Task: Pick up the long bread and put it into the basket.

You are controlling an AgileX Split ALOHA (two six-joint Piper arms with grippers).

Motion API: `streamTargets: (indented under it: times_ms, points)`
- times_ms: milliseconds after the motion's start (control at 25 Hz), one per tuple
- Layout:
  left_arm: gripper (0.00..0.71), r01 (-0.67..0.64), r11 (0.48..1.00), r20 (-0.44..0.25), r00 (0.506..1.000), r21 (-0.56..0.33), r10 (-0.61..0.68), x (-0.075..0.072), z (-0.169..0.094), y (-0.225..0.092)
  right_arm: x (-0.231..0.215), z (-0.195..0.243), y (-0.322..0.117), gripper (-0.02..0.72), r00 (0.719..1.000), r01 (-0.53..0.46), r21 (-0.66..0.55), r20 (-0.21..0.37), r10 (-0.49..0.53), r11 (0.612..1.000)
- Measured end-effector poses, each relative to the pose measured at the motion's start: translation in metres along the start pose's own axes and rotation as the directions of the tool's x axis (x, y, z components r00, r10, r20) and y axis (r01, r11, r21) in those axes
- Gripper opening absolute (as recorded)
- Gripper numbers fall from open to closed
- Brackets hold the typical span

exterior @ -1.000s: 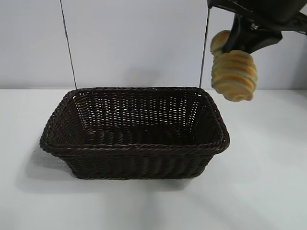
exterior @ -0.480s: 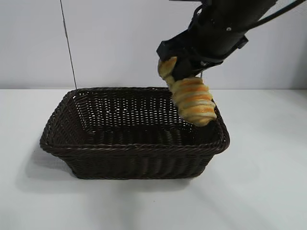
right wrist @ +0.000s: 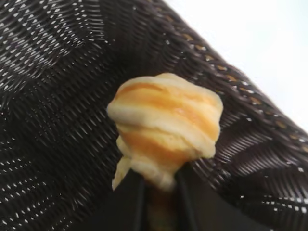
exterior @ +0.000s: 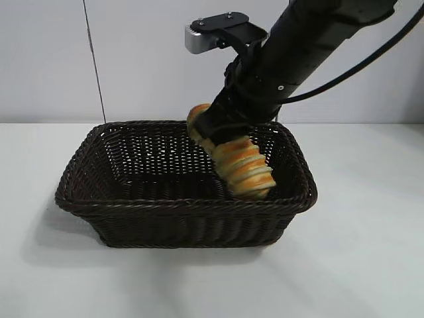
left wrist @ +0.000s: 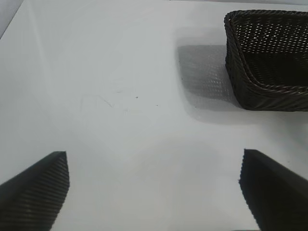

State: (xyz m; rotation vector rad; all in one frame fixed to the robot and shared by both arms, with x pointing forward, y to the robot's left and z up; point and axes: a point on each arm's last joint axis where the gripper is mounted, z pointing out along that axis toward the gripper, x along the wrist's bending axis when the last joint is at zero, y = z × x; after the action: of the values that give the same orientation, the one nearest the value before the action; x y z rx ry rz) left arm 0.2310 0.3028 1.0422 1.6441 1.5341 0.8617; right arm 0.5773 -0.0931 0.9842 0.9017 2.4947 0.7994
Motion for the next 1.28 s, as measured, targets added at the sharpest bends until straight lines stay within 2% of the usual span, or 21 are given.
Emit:
streamTargets:
  times_ms: [80,120,240,520,680,800,960,1120,1280]
  points:
    - [0.695,0.000,1.000,0.000,1.000,0.000,0.000,0.000,0.000,0.000,0.000,0.000,0.000,0.576,1.000,-0.001,0.001,0.000,0.001,1.000]
    - [0.695,0.000,1.000,0.000,1.000,0.000,0.000,0.000,0.000,0.000,0.000,0.000,0.000,0.624,1.000,-0.007,0.002,-0.001,0.007,1.000]
    - [0.695,0.000,1.000,0.000,1.000,0.000,0.000,0.000,0.000,0.000,0.000,-0.005,0.002,0.677,0.999,-0.035,0.009,-0.009,0.036,0.999]
    - [0.695,0.000,1.000,0.000,1.000,0.000,0.000,0.000,0.000,0.000,-0.005,-0.041,0.033,0.693,0.988,-0.149,0.023,-0.030,0.150,0.989]
    - [0.695,0.000,1.000,0.000,1.000,0.000,0.000,0.000,0.000,0.000,-0.011,-0.059,0.050,0.693,0.972,-0.236,0.047,-0.010,0.236,0.971]
    - [0.695,0.000,1.000,0.000,1.000,0.000,0.000,0.000,0.000,0.000,-0.020,-0.074,0.060,0.694,0.953,-0.303,0.063,0.034,0.301,0.951]
    - [0.695,0.000,1.000,0.001,1.000,0.000,0.000,0.000,0.000,0.000,-0.047,-0.091,0.063,0.694,0.914,-0.397,0.063,0.120,0.388,0.916]
    - [0.695,0.001,1.000,0.002,1.000,0.000,-0.001,0.000,0.000,0.000,-0.084,-0.103,0.048,0.694,0.865,-0.483,0.085,0.202,0.459,0.872]
    - [0.695,0.001,1.000,0.003,1.000,0.000,-0.001,0.000,0.000,0.000,-0.123,-0.113,0.024,0.694,0.805,-0.564,0.086,0.280,0.523,0.821]
